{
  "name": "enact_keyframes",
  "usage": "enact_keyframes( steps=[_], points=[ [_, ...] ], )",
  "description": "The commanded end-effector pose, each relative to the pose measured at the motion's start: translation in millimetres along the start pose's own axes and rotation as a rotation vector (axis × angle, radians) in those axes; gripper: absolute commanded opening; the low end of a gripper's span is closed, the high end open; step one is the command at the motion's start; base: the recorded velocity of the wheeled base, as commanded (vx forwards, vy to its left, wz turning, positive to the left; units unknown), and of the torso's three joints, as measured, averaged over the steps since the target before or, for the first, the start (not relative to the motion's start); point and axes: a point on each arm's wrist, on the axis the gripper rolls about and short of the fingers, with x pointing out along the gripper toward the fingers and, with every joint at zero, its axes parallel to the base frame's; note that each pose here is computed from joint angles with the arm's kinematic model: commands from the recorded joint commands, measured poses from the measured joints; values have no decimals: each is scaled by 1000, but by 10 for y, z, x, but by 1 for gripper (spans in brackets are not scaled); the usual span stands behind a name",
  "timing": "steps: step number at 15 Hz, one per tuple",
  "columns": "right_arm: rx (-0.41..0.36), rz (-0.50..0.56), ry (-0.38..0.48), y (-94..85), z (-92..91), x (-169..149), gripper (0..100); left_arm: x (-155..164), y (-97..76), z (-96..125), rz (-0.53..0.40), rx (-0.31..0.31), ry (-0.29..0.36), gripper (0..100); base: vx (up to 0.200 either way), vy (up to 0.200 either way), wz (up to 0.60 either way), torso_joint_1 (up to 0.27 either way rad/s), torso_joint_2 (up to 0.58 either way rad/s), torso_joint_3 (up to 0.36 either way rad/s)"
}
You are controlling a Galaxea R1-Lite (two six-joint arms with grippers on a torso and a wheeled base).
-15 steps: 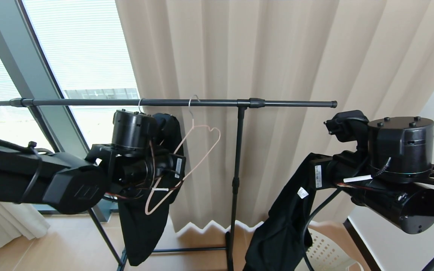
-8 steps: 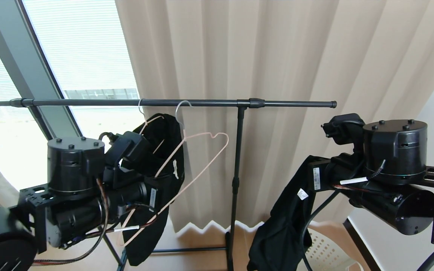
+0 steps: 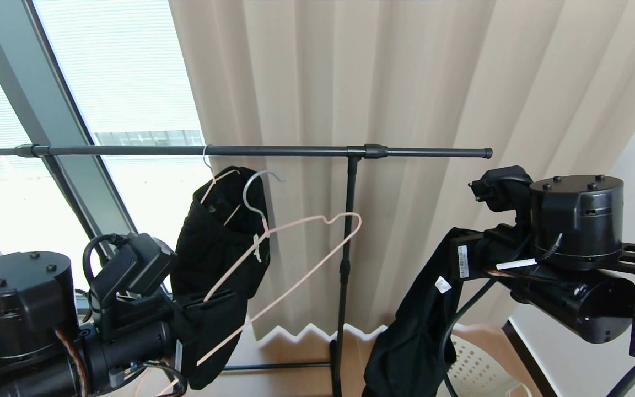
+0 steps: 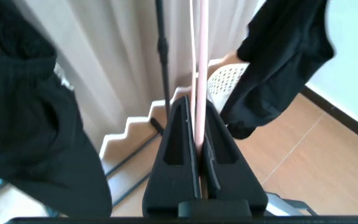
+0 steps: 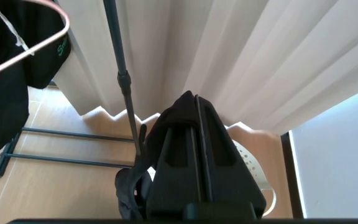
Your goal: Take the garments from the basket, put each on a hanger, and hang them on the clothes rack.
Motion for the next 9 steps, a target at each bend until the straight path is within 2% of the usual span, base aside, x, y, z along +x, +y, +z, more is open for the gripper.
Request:
enact_keyframes(
  steps=[1,5,9],
  points=[
    [-13,-1,-2,-1,7,2,0,-56,-23,-93,-15,5,8,0,0,0,0,0,0,0],
    [-51,-36,-16,-18,50,16,0,-137,-72,-211,-61,17,-30,0,0,0,0,0,0,0],
    [-61,-83,-17,-37,113,158,0,-187,-145,-316,-125,85,-7,0,0,0,0,0,0,0]
  ],
)
